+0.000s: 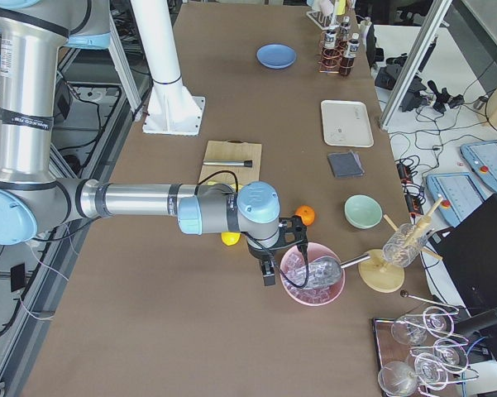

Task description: Pick orange to plate

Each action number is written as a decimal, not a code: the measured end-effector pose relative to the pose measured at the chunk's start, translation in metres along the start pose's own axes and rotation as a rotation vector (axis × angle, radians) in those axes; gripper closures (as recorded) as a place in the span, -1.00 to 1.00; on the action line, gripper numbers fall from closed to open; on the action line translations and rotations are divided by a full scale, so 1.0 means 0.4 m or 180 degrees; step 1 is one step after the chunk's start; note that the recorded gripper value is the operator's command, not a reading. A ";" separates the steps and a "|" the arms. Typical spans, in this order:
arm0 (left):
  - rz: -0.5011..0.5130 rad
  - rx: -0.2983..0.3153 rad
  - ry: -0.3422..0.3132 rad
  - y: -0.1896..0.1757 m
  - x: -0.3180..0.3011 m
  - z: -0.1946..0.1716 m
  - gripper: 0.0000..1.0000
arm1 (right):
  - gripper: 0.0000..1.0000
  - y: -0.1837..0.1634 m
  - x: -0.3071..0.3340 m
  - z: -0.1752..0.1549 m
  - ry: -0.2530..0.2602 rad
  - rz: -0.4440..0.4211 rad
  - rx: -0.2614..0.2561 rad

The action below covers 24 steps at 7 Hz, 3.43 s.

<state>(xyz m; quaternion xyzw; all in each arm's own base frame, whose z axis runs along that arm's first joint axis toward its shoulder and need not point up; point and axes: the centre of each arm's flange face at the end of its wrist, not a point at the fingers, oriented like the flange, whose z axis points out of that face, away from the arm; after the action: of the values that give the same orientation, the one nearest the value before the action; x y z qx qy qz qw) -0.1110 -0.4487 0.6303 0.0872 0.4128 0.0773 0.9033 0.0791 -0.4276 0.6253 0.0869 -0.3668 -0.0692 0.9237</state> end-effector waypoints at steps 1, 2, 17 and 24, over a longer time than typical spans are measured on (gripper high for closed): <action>0.0202 0.0163 -0.0052 -0.013 -0.002 -0.002 -0.96 | -1.00 0.002 -0.001 0.000 -0.0006 -0.0003 0.0004; 0.0408 0.0332 -0.0106 -0.022 -0.018 0.009 -0.96 | -1.00 0.003 -0.002 -0.001 -0.0010 -0.0007 0.0006; -0.0012 0.0696 0.0252 -0.178 0.240 -0.039 -0.96 | -0.97 -0.490 -0.718 0.163 -0.0026 0.0551 0.0105; -0.0024 0.0609 0.0254 -0.164 0.207 0.031 -0.86 | -0.97 -0.507 -0.646 0.372 -0.0119 0.0424 0.0174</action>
<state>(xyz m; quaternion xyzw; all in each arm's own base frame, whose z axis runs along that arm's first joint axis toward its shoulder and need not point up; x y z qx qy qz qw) -0.0435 -0.4960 0.5630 0.1684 0.4543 0.0376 0.8740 -0.2230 -0.5922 0.5170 0.0861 -0.3907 0.0008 0.9165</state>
